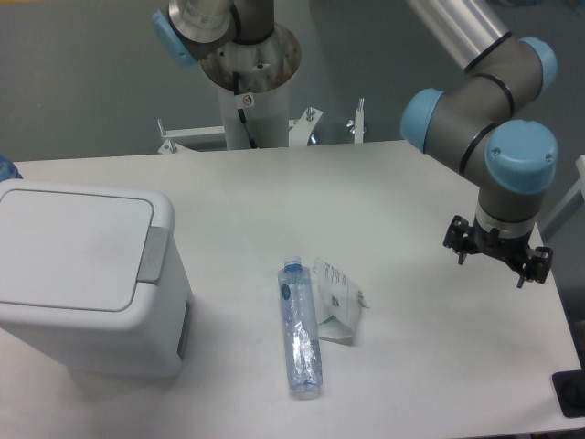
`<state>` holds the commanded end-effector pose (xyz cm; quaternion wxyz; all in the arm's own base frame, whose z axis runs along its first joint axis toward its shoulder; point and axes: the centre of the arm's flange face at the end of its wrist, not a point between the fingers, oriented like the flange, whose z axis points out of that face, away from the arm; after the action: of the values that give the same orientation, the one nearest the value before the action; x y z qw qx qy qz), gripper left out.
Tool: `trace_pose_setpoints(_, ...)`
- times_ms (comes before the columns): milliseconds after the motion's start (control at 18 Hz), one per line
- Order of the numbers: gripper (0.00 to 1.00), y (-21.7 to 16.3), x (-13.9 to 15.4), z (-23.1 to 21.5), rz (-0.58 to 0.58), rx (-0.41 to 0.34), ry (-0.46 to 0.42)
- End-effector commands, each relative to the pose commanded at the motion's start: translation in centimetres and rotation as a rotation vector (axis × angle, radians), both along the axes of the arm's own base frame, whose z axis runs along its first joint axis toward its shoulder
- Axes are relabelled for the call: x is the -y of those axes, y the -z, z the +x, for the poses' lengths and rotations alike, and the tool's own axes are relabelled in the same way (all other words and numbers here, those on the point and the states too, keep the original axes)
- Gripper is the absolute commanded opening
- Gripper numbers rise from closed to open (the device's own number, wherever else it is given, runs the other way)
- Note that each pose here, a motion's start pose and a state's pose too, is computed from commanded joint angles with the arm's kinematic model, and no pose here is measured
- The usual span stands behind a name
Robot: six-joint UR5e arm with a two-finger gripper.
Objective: Open the trash can
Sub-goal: 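Raise the gripper and move it toward the white trash can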
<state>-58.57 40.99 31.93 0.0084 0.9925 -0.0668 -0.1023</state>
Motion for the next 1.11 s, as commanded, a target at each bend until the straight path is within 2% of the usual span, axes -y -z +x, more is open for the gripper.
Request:
trace_pose_setpoints(444,1.0,-0.3,0.0,0.0,0.024,0.005,-0.015)
trace_pose_setpoints(944,1.0,-2.6,-1.1,0.2,0.153,0.013,-0.162)
trace_pose_setpoints(1111,1.0,-4.8,-2.6,2.3,0.19,0.006,-0.265)
